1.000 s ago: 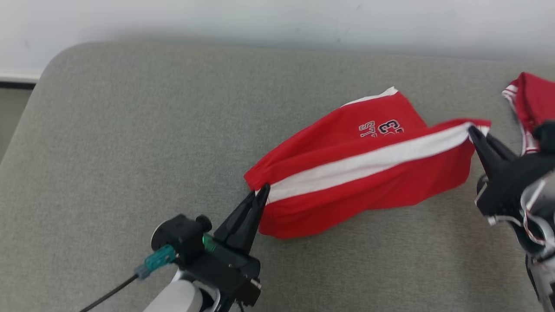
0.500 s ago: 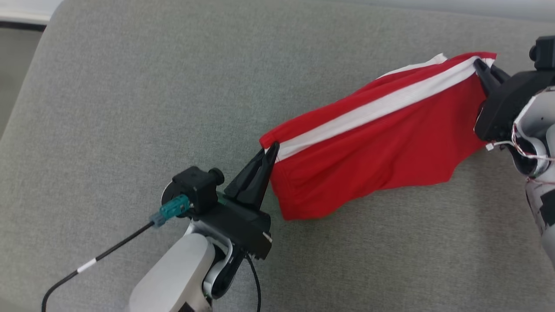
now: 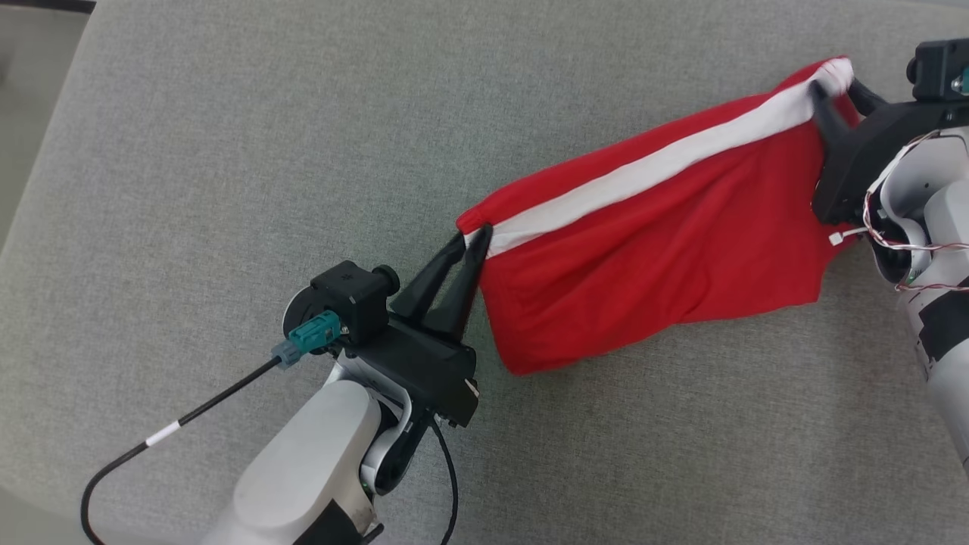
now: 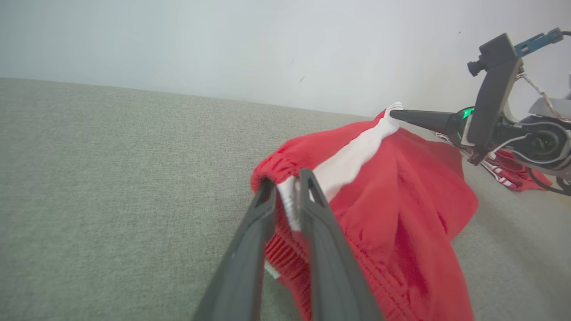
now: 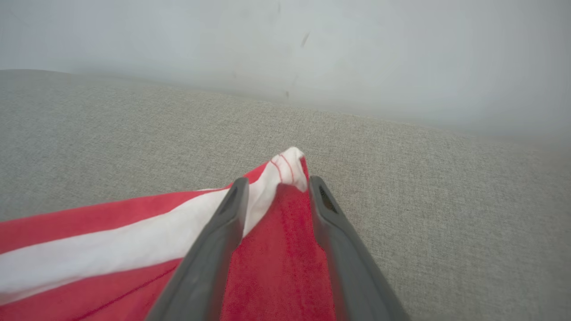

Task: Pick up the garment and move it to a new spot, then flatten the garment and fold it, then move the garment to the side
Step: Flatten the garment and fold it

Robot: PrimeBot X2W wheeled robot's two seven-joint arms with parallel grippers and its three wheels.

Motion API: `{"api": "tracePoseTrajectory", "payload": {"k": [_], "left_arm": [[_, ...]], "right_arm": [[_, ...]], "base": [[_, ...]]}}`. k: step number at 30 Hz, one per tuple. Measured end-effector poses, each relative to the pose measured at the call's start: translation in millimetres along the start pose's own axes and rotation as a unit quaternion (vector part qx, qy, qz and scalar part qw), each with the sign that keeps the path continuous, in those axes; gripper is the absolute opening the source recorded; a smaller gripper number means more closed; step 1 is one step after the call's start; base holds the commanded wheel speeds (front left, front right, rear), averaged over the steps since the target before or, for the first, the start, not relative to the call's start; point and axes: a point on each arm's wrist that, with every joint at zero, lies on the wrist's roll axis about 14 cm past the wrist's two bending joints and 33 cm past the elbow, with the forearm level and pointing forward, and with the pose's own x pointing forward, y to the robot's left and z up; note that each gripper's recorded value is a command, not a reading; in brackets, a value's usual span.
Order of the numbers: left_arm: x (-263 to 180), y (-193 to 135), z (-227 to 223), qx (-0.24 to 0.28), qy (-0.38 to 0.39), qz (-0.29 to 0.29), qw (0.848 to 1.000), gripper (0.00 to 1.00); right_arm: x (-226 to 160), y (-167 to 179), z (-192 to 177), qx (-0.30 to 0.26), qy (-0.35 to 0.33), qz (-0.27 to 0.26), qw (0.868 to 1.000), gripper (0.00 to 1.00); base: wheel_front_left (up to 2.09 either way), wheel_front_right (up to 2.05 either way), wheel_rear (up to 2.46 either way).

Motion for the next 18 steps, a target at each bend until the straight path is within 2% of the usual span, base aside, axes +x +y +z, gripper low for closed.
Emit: {"api": "tracePoseTrajectory", "payload": {"k": [6, 13, 18], "left_arm": [[-7.4, -6.4, 4.7, 0.002, -0.008, 0.001, 1.000, 1.00], [-32.8, -0.5, 17.6, 0.014, -0.031, 0.026, 0.999, 1.00], [-57.8, 12.3, 40.8, 0.046, -0.069, 0.063, 0.995, 1.00]], "right_arm": [[-13.9, 2.9, 9.5, -0.013, -0.026, 0.003, 1.000, 1.00], [-44.5, -3.9, -0.9, -0.025, -0.033, 0.000, 0.999, 1.00], [-68.1, -13.9, -6.4, -0.021, -0.036, -0.011, 0.999, 1.00]], "base": [[0.00, 0.00, 0.00], [0.00, 0.00, 0.00], [0.00, 0.00, 0.00]]}}
